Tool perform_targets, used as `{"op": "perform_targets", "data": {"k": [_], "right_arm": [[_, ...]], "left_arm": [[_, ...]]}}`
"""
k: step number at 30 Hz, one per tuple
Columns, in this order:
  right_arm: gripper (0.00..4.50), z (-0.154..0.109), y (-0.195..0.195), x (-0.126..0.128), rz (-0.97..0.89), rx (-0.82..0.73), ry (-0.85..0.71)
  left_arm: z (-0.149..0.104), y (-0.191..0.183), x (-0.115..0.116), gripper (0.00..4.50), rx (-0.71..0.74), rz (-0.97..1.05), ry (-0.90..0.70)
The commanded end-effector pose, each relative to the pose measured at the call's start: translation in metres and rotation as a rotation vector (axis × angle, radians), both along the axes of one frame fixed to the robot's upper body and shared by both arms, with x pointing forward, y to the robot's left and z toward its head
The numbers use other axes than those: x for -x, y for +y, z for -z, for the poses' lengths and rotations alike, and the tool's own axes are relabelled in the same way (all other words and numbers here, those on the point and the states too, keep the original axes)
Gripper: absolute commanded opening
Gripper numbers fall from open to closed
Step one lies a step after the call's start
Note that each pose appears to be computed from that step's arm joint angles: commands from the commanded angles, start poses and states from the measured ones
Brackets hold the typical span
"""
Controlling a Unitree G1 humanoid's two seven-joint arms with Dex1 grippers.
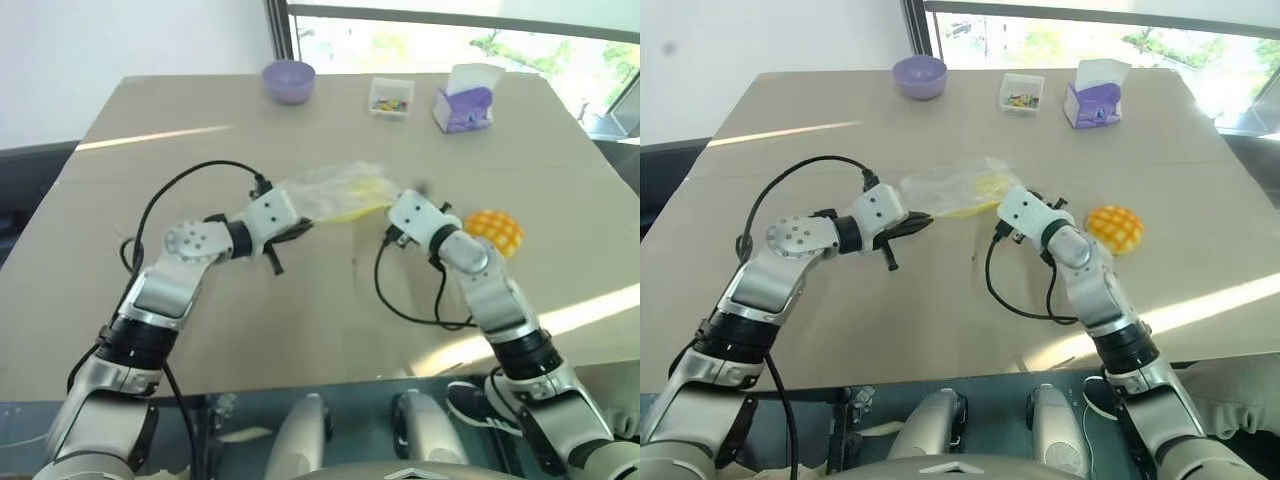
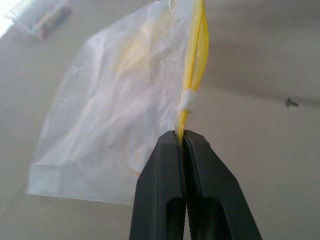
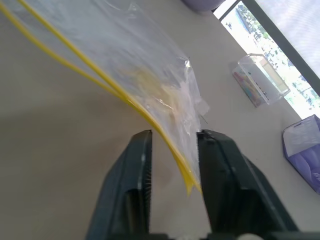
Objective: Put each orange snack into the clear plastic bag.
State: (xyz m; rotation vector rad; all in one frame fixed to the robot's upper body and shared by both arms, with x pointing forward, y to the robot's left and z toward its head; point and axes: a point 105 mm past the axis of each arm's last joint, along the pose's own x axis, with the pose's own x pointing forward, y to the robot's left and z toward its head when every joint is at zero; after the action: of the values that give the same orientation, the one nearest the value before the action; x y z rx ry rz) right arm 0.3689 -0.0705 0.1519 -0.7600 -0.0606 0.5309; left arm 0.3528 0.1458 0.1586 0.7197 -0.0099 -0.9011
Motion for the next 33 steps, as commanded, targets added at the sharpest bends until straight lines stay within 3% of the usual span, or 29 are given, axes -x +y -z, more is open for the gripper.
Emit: {"op": "perform_targets", "data": {"k": [1, 4, 9, 18, 25, 28, 30, 33], "right_arm": [[2.45, -0.023, -0.012, 0.01, -0.015, -0.045, -0.048], [2.45, -0.03, -0.018, 0.019, -0.053, -0.079, -0.034], [0.06, -0.039, -0.004, 0.032, -0.133, -0.142, -0.008], [0.06, -0.035, -0.001, 0.044, -0.185, -0.178, 0.078], [0.06, -0.015, -0.04, 0.021, -0.03, -0.063, 0.057], [0.89, -0.016, -0.041, 0.014, -0.012, -0.066, 0.02], [1.77, -0.02, -0.039, 0.015, -0.027, -0.09, 0.006], [1.77, -0.025, -0.037, 0.025, -0.082, -0.114, 0.02]], "left_arm": [[-0.022, 0.0, -0.002, 0.0, 0.024, 0.081, -0.076], [-0.027, -0.001, 0.0, 0.0, 0.048, 0.146, -0.03], [-0.032, -0.003, -0.006, 0.0, 0.024, 0.173, -0.015], [-0.04, -0.011, -0.017, 0.0, 0.011, 0.128, -0.029], [-0.042, -0.006, -0.019, 0.0, 0.014, 0.089, -0.032], [-0.042, -0.005, -0.018, 0.0, 0.015, 0.07, -0.025], [-0.042, -0.003, -0.019, 0.0, 0.011, 0.041, -0.021], [-0.042, -0.001, -0.019, 0.0, 0.009, 0.009, -0.01]]}}
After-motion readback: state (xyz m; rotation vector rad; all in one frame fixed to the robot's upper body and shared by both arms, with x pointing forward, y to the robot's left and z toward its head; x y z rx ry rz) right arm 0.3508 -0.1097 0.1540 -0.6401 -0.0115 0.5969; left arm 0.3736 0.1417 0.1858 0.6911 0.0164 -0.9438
